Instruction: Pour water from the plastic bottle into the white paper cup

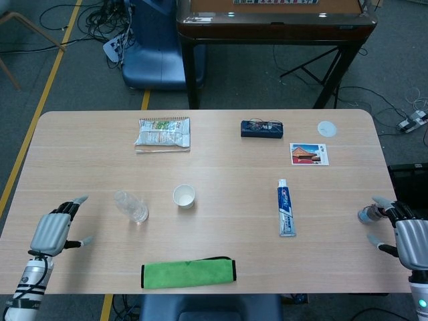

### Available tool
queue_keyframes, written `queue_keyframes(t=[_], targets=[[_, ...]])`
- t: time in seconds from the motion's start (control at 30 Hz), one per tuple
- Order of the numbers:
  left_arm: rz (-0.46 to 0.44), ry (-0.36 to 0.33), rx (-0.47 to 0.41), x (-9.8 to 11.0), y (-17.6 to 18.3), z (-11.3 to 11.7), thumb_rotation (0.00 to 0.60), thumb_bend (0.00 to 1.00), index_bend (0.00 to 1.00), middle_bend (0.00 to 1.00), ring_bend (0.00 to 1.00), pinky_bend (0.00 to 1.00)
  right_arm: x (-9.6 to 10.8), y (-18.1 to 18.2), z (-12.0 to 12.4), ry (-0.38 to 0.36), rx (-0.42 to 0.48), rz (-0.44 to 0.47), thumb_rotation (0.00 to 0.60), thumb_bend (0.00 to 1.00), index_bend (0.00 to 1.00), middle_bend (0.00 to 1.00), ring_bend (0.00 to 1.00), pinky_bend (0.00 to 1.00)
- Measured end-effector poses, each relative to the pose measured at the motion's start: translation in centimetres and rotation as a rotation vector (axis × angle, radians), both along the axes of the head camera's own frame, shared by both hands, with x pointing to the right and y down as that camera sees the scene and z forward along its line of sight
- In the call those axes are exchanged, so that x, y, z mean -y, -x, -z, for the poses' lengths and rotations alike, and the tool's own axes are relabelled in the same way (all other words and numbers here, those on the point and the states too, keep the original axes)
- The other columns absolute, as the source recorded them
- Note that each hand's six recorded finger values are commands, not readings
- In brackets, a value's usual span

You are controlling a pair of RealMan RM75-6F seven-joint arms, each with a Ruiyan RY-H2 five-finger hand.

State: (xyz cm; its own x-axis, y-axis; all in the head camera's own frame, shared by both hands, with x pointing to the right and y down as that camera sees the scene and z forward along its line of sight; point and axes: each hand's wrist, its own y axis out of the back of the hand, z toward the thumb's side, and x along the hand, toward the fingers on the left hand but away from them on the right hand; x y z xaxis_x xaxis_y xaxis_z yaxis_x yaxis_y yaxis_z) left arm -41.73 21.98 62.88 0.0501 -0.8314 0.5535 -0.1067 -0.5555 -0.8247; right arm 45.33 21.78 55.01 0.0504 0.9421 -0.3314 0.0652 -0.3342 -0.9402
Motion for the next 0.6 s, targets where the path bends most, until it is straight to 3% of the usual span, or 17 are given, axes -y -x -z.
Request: queue_keyframes(t=[0.6], targets=[[0.048, 0.049, -0.033, 1.3, -0.3, -2.7, 0.600, 0.00, 0.13, 0.18, 0.21, 0.38, 0.1, -0.3, -0.3, 0.014, -0.001, -0.008, 0.600, 0.05, 0.24, 0.34, 0.28, 0.48]])
